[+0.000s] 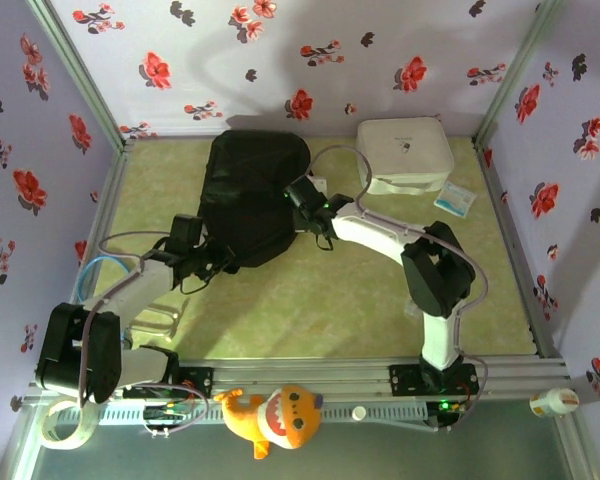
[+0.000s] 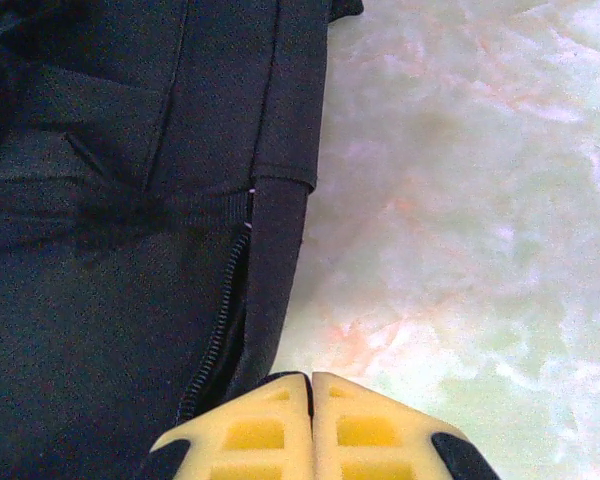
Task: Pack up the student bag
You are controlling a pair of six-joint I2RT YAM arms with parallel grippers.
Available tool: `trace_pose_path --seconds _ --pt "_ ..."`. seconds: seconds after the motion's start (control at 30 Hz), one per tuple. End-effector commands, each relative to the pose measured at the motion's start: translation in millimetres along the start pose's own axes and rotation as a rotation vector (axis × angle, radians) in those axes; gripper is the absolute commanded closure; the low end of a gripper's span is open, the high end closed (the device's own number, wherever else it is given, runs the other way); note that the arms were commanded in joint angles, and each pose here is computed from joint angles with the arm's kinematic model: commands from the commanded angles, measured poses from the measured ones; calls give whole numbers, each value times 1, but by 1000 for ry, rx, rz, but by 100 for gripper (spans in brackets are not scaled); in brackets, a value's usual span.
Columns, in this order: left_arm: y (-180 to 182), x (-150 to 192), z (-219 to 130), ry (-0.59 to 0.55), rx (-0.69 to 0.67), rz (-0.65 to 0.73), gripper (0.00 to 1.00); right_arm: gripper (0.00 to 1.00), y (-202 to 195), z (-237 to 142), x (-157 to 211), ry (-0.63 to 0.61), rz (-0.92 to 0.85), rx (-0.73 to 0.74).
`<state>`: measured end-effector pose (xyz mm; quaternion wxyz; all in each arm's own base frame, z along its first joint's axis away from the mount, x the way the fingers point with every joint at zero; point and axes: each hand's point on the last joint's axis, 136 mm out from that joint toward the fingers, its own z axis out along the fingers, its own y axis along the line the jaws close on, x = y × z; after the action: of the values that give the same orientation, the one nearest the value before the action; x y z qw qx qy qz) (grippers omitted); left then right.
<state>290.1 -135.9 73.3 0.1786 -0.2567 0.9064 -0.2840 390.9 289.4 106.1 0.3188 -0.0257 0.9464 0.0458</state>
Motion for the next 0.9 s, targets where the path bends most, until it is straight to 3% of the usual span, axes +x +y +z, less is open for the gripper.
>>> trace_pose_path --seconds 0.0,0.1,0.23,0.53,0.7,0.87 --pt "44 36 -6 126 -158 19 100 100 -48 5 -32 -71 12 193" --pt "49 41 -10 144 -177 30 100 100 -66 1 -39 -83 19 317" --pt "47 44 -18 150 -171 40 100 100 -70 -4 -46 -100 23 361" --pt "37 54 -23 185 -137 88 99 100 -32 -11 -27 -14 24 99" --pt "26 56 -36 178 -113 137 72 100 -32 -29 9 68 46 -21" --pt "-13 43 -57 123 -34 280 61 100 -47 -39 52 152 78 -56"
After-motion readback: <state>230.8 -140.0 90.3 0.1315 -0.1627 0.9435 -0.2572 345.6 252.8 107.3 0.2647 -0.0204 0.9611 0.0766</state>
